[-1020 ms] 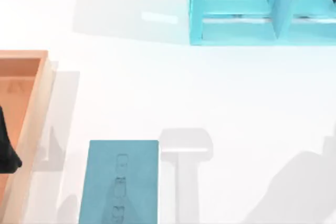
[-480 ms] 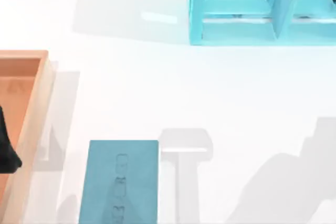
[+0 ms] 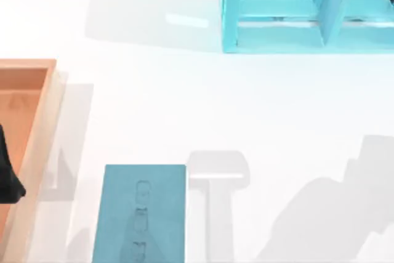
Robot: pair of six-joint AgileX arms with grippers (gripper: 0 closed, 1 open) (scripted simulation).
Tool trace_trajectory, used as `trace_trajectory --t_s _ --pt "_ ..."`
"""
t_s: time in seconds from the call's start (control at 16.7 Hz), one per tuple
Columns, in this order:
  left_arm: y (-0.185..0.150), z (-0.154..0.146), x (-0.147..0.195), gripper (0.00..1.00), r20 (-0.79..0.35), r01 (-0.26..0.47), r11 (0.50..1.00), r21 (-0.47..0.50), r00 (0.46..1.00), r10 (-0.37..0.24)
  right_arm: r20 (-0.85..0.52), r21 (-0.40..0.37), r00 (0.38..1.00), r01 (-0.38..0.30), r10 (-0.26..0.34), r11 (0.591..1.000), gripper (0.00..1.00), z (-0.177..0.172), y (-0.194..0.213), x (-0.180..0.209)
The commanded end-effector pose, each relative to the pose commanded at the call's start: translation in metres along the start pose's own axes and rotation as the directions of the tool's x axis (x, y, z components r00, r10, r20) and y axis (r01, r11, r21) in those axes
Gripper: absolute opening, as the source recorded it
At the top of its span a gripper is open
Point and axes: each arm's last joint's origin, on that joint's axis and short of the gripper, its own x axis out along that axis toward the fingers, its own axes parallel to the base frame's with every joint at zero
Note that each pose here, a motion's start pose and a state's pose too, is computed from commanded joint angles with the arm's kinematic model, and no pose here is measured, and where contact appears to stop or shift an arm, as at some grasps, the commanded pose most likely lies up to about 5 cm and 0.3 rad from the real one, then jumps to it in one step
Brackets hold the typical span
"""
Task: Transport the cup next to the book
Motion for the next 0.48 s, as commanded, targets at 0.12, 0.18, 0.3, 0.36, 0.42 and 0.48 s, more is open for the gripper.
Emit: trace_trajectory --t_s 0.12,0.18,0.3,0.36,0.42,0.48 --pt "0.0 0.0 0.0 1.0 0.0 0.0 1.0 0.0 1.0 0.0 0.002 0.014 1.0 -0.011 0.011 1.0 0.0 0.015 -0.011 0.0" --pt "0.0 0.0 0.0 1.0 0.0 0.0 1.0 0.0 1.0 0.0 0.001 0.024 1.0 -0.015 0.015 1.0 0.0 0.027 -0.017 0.0" --pt "0.0 0.0 0.0 1.0 0.0 0.0 1.0 0.0 1.0 0.0 -0.003 0.05 1.0 -0.027 0.027 0.998 0.0 0.06 -0.03 -0.001" --pt "0.0 0.0 0.0 1.0 0.0 0.0 1.0 0.0 1.0 0.0 -0.008 0.068 0.999 -0.031 0.031 0.997 0.0 0.08 -0.036 -0.002" --pt "0.0 0.0 0.0 1.0 0.0 0.0 1.0 0.0 1.0 0.0 -0.014 0.09 0.999 -0.03 0.032 0.995 0.0 0.103 -0.042 -0.003" --pt "0.0 0.0 0.0 1.0 0.0 0.0 1.0 0.0 1.0 0.0 -0.02 0.118 0.999 -0.025 0.028 0.993 0.0 0.126 -0.046 -0.006"
